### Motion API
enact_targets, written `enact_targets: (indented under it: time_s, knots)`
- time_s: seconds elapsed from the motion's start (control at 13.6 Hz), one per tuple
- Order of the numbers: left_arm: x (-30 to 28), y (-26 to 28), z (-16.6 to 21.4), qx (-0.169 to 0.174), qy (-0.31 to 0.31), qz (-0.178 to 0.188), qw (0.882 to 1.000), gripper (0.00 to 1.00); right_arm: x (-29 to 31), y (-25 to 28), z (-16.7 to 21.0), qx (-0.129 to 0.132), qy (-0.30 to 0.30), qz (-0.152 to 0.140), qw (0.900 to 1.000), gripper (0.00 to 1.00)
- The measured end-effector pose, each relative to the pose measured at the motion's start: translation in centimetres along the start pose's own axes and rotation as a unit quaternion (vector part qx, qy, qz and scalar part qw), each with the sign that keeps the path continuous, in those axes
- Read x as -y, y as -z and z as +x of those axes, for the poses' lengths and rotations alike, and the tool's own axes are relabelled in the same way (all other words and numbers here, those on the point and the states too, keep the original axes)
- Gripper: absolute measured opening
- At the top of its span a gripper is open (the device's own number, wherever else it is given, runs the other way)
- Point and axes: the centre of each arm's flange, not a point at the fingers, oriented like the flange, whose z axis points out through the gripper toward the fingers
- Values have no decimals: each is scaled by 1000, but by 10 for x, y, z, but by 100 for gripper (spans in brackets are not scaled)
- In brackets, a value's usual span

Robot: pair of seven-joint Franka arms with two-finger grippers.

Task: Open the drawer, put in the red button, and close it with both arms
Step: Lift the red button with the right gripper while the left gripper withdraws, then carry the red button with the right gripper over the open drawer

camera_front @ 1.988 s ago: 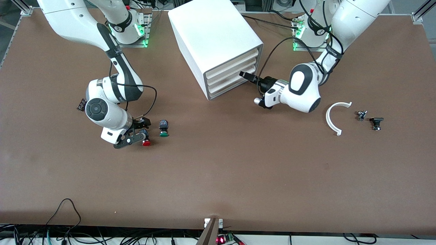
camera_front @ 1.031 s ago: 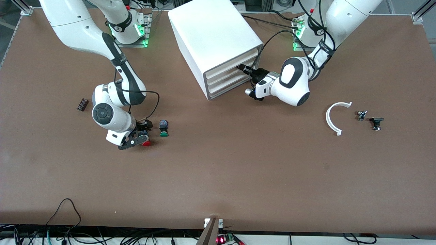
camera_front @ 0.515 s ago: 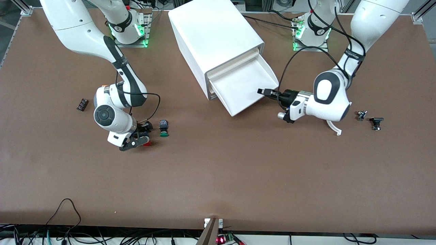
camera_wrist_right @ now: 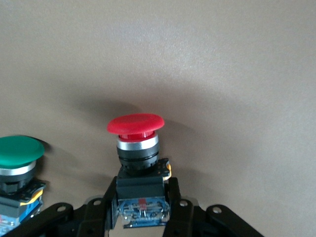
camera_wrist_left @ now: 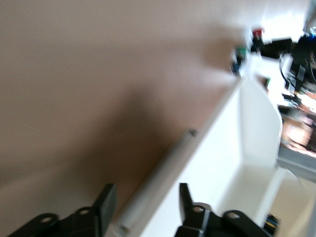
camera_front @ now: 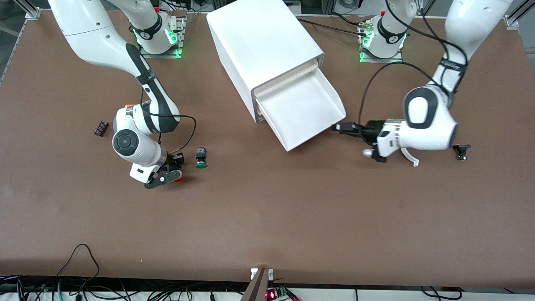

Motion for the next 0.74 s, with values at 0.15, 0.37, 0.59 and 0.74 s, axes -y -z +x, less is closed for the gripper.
enact_targets:
  time_s: [0.15, 0.37, 0.59, 0.74]
  knots:
    - [-12, 68, 4, -51, -29, 49, 997, 88, -2, 22, 12, 3, 1, 0, 1000, 41]
    - [-41, 147, -13, -77, -84, 156, 981, 100, 19, 106, 50, -7, 39, 9, 999, 41]
    - [-94, 238, -45, -43, -110, 275, 954, 100, 80, 194, 77, -62, 99, 31, 993, 41]
    - [-123, 278, -62, -35, -75, 340, 937, 100, 134, 218, 81, -88, 180, 50, 978, 41]
